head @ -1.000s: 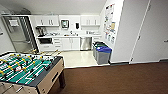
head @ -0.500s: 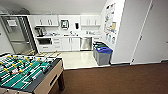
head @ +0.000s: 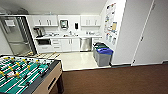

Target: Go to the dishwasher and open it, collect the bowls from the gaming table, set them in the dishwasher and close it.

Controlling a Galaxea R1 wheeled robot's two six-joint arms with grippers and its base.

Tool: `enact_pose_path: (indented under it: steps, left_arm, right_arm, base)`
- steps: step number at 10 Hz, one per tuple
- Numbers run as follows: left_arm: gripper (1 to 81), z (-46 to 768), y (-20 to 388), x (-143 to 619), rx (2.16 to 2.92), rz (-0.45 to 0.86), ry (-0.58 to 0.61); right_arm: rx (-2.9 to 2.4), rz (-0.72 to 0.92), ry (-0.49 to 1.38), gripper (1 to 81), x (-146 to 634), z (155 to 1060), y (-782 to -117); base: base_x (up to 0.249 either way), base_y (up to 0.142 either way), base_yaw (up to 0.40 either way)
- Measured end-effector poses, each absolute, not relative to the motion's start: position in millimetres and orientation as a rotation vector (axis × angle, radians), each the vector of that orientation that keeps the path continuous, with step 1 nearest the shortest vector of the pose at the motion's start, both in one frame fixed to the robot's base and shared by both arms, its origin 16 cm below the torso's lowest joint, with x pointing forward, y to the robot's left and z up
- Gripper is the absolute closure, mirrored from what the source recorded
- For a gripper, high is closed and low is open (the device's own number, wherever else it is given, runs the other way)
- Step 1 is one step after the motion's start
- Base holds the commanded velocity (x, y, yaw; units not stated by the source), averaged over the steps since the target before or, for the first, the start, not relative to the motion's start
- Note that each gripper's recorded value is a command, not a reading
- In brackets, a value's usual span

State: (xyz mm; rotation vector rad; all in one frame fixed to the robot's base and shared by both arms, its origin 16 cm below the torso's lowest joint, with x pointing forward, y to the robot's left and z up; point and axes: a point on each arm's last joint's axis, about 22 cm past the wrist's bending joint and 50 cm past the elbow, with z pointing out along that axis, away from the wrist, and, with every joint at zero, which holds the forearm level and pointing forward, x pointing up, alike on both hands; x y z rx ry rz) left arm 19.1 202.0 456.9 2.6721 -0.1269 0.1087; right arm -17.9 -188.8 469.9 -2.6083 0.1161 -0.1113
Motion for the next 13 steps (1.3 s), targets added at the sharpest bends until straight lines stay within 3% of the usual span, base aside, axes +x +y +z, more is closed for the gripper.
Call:
enact_pose_path:
  steps: [13]
  left_arm:
    - [1.0, 458.4, 191.8, 16.7, 2.657, 0.107, -0.125]
  right_arm:
    - [-2.631, -0.108, 0.111, 1.0, -22.1, 464.1, -193.7]
  base:
    - [0.17, 0.0, 0.0]
